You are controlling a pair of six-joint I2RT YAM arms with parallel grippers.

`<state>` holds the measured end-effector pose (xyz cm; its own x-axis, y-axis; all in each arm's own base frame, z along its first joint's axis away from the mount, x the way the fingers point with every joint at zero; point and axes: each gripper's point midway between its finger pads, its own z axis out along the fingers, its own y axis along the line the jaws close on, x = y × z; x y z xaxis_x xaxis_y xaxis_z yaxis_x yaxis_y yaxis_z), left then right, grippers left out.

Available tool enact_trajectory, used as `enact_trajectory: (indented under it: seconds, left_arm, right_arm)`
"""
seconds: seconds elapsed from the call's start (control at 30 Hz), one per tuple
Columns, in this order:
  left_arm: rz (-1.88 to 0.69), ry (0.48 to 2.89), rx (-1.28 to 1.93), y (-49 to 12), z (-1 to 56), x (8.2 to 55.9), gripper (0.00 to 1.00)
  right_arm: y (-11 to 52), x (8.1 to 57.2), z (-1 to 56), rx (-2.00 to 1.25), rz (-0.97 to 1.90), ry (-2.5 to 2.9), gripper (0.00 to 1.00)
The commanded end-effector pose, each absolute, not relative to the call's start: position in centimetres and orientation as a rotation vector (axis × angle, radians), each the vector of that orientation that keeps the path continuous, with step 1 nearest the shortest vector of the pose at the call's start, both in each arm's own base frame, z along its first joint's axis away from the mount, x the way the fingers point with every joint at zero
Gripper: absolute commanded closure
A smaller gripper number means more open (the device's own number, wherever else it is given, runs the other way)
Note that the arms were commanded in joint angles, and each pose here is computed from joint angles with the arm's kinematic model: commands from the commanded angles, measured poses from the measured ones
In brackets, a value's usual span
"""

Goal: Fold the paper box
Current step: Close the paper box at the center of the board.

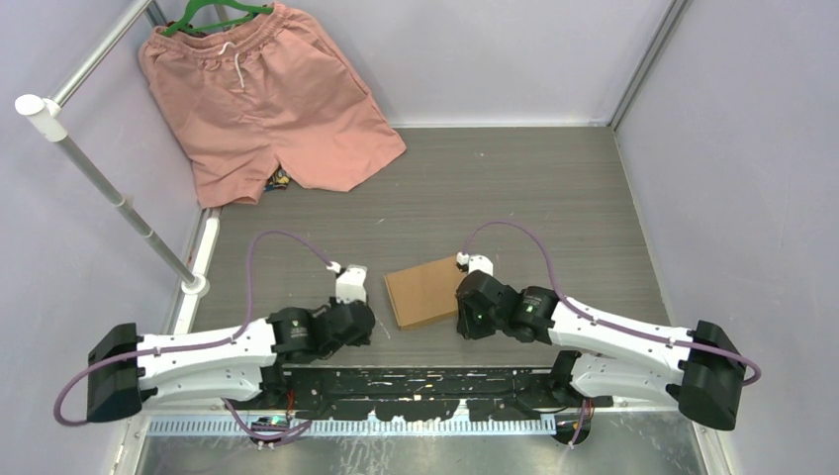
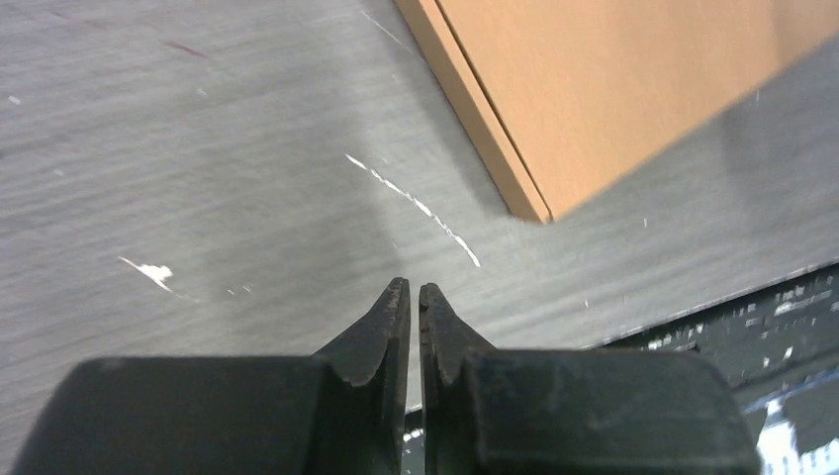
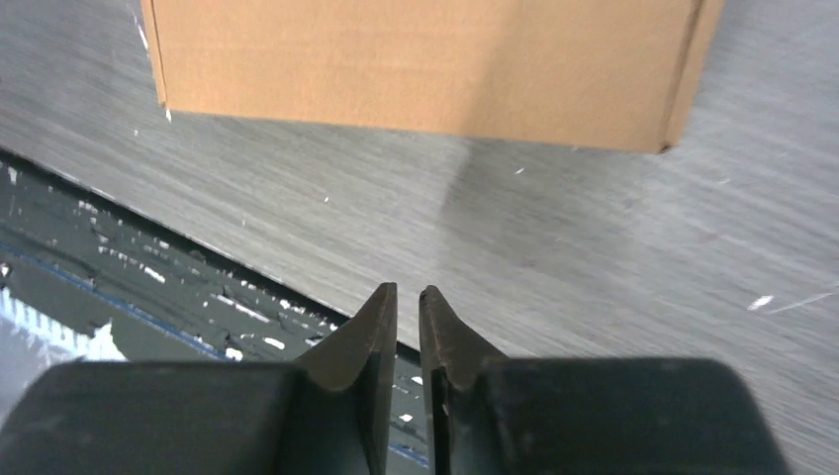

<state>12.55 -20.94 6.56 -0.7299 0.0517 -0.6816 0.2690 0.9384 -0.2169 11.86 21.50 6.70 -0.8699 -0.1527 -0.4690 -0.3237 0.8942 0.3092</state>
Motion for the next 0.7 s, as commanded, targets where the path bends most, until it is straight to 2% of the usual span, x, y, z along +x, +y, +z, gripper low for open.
enact_trajectory:
  seconds: [0.0,0.03,0.07,0.1,0.2,0.3,0.47,0.6,0.67]
  left_arm:
    - [-0.387,2.362,0.163,-19.5,8.9,15.4,0.89]
    - [-0.404,2.370,0.151,-19.4,9.1,15.6,0.85]
    - [-0.406,2.376,0.134,-19.1,9.3,16.0,0.82]
    - [-0.411,2.388,0.123,-19.0,9.4,16.3,0.80]
    - [-0.443,2.439,0.123,-19.9,9.1,16.8,0.75]
    - [-0.447,2.520,0.149,-21.6,7.5,16.9,0.74]
    - [-0.420,2.566,0.140,-23.4,5.5,18.0,0.77]
    - [-0.397,2.561,0.100,-23.2,5.0,19.2,0.76]
    - [-0.394,2.564,0.100,-23.5,4.9,19.9,0.77]
  right_arm:
    - [20.6,15.4,11.8,-0.258,0.438,2.422,0.77]
    - [19.8,16.1,13.2,-0.212,0.411,2.377,0.70]
    - [18.7,16.7,14.2,-0.176,0.359,2.342,0.54]
    - [17.4,17.5,15.3,-0.126,0.292,2.301,0.45]
    - [13.9,19.4,17.4,-0.019,0.123,2.225,0.33]
    - [11.8,21.0,16.3,0.091,0.071,2.298,0.26]
    - [10.4,23.0,12.3,0.207,0.098,2.406,0.28]
    - [10.8,23.7,8.7,0.197,0.111,2.510,0.46]
    - [11.5,23.8,7.8,0.179,0.134,2.549,0.51]
